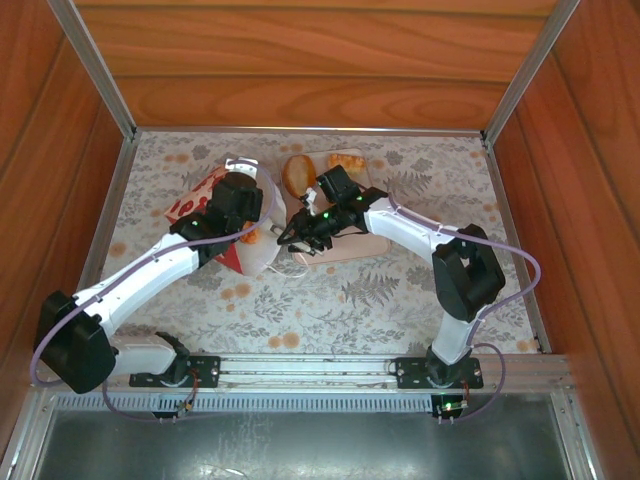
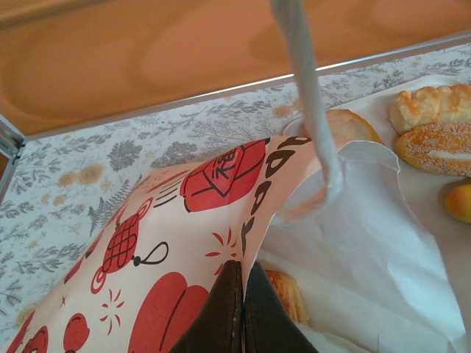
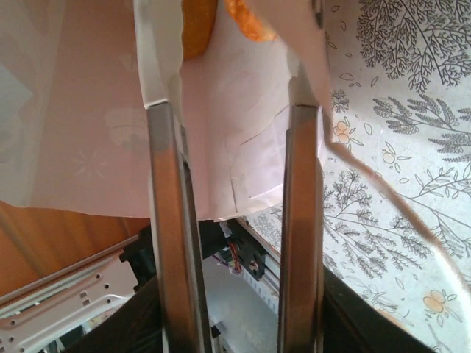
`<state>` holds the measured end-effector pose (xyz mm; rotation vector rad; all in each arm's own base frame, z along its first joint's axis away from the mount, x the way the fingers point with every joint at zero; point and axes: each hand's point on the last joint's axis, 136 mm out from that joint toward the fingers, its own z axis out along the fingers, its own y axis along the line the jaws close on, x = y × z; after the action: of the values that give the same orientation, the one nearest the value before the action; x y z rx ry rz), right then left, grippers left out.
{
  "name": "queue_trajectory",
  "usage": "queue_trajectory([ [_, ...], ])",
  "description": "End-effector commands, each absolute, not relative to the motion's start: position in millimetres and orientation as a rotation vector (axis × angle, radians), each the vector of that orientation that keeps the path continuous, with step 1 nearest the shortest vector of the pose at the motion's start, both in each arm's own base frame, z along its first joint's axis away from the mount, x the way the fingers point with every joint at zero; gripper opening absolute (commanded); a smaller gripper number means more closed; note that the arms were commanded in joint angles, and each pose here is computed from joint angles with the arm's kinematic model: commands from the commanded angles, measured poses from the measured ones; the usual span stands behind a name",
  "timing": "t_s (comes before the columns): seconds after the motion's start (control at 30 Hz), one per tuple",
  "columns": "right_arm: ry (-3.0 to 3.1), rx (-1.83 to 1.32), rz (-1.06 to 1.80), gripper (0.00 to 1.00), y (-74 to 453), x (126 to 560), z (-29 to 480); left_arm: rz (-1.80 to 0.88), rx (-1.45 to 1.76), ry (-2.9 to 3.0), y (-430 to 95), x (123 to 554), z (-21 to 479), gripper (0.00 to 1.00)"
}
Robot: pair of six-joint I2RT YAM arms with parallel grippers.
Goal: Take the fake bread out of the paper bag
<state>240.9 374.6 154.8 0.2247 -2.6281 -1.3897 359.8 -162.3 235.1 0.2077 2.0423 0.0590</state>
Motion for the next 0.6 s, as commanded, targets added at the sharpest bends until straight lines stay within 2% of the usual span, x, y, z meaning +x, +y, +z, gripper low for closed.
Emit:
queue_trajectory([
  [0.0,-2.614,0.214,-1.389,0.49,372,240,155,0.017,0.187,2.018,-167,365,245,0.00],
  [0.57,-2.643,0.169,-1.239,0.52,364,238,142,-0.027,0.192,2.027,-179,369,244,0.00],
])
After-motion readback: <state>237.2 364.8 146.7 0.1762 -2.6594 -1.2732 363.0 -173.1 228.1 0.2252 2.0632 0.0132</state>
